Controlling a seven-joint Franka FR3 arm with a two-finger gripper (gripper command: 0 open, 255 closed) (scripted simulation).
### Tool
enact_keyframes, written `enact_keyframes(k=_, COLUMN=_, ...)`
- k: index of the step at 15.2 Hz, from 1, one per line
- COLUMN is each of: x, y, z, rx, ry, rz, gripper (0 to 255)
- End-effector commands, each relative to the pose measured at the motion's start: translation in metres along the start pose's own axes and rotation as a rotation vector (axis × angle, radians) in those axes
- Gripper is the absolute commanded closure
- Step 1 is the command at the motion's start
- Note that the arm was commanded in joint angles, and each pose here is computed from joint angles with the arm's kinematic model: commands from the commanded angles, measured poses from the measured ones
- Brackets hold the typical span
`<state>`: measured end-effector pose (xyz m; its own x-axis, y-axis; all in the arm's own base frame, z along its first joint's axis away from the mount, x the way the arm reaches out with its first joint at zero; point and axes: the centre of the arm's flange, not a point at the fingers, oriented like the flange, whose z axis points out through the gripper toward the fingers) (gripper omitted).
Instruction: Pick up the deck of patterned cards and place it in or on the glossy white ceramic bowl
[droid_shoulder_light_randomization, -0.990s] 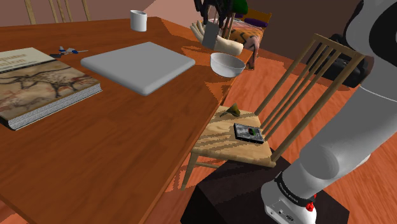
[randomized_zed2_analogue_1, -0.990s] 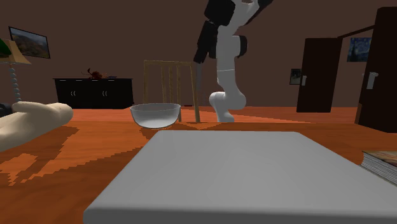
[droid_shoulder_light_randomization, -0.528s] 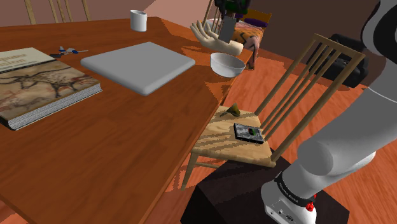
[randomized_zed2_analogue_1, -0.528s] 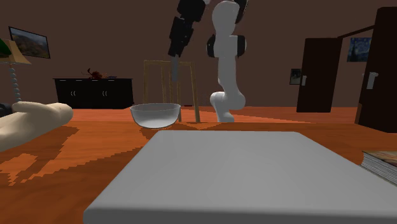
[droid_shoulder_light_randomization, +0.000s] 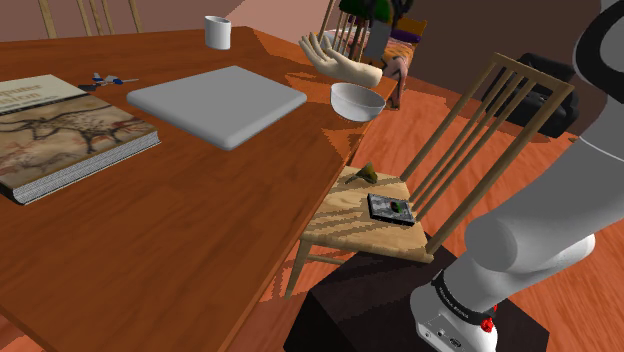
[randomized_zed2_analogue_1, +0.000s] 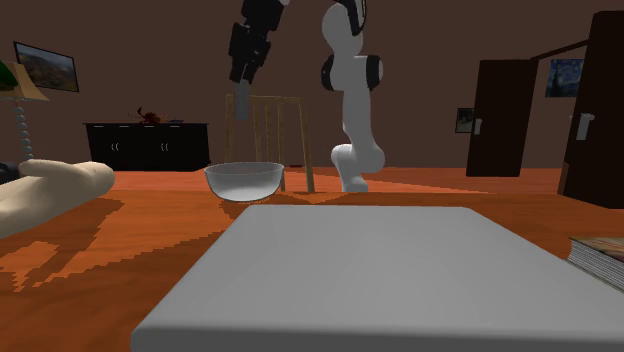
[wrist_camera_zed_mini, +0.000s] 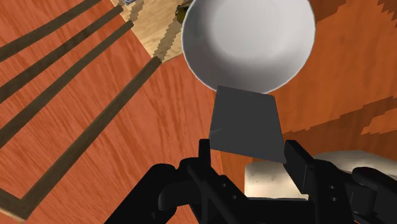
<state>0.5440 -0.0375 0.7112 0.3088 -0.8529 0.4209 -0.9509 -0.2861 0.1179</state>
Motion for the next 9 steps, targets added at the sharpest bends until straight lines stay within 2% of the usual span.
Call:
enact_keyframes(k=1, x=-0.001, y=0.000, z=0.008, rx=0.000, ry=0.000, rz=-0.001, gripper=255)
enact_keyframes(k=9, x=-0.019, y=-0.005, z=0.046, rx=0.000, ry=0.000, rz=-0.001, gripper=255)
